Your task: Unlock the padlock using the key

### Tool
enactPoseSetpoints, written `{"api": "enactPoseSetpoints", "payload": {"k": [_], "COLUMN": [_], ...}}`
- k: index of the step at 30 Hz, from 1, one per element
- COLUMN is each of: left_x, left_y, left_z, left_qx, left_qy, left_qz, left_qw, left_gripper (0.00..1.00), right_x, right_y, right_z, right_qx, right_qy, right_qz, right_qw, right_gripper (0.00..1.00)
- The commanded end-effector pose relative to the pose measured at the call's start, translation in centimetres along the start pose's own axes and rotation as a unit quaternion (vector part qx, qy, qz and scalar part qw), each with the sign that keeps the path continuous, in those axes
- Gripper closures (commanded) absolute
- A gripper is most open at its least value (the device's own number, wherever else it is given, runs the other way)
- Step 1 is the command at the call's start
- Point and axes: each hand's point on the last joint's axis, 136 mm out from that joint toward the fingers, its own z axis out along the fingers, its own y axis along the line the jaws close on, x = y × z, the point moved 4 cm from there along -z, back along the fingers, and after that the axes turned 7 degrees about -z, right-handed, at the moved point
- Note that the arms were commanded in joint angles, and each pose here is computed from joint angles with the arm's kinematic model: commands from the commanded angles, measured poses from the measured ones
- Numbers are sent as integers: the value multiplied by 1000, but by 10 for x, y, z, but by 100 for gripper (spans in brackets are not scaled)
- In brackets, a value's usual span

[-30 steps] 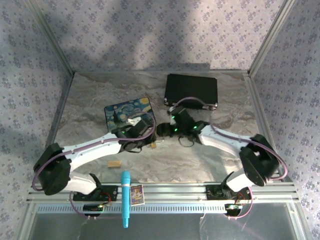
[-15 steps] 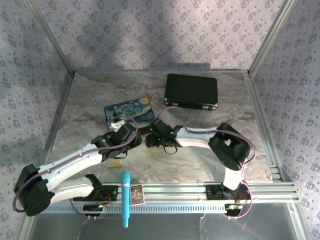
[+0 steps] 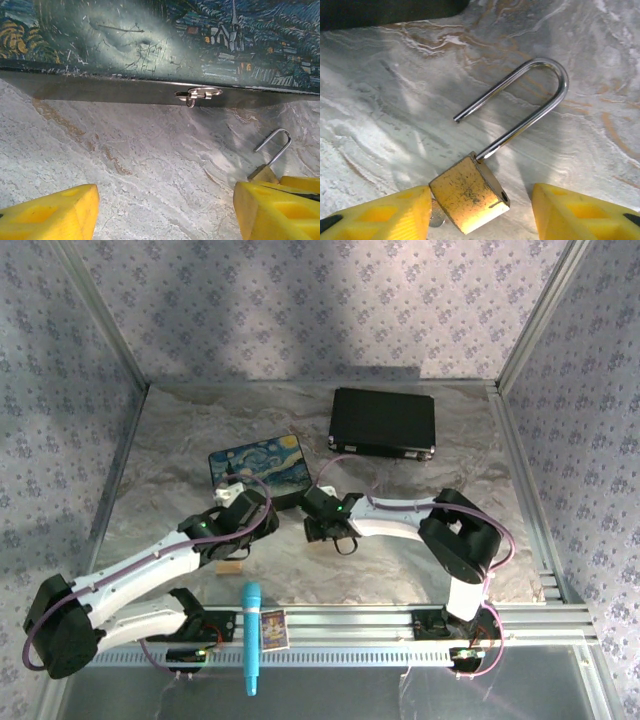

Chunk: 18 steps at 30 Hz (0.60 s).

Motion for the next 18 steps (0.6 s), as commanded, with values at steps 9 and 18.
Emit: {"api": "enactPoseSetpoints", "payload": {"k": [9, 18], "left_x": [-7, -26], "left_y": [11, 23], "left_z": [-9, -15], "left_qx": [-3, -37], "left_qy": [-23, -50], "left_qz": [-12, 12], "left_qw": [1000, 998], "left_gripper": [29, 27], "right_x": [3, 31], "right_y": [-6, -36], "right_z": [10, -14], "right_qx": [10, -36], "right_qy": [24, 106], "right_qz": [4, -54], "right_qw": [1000, 992], "right_gripper": [62, 63]}}
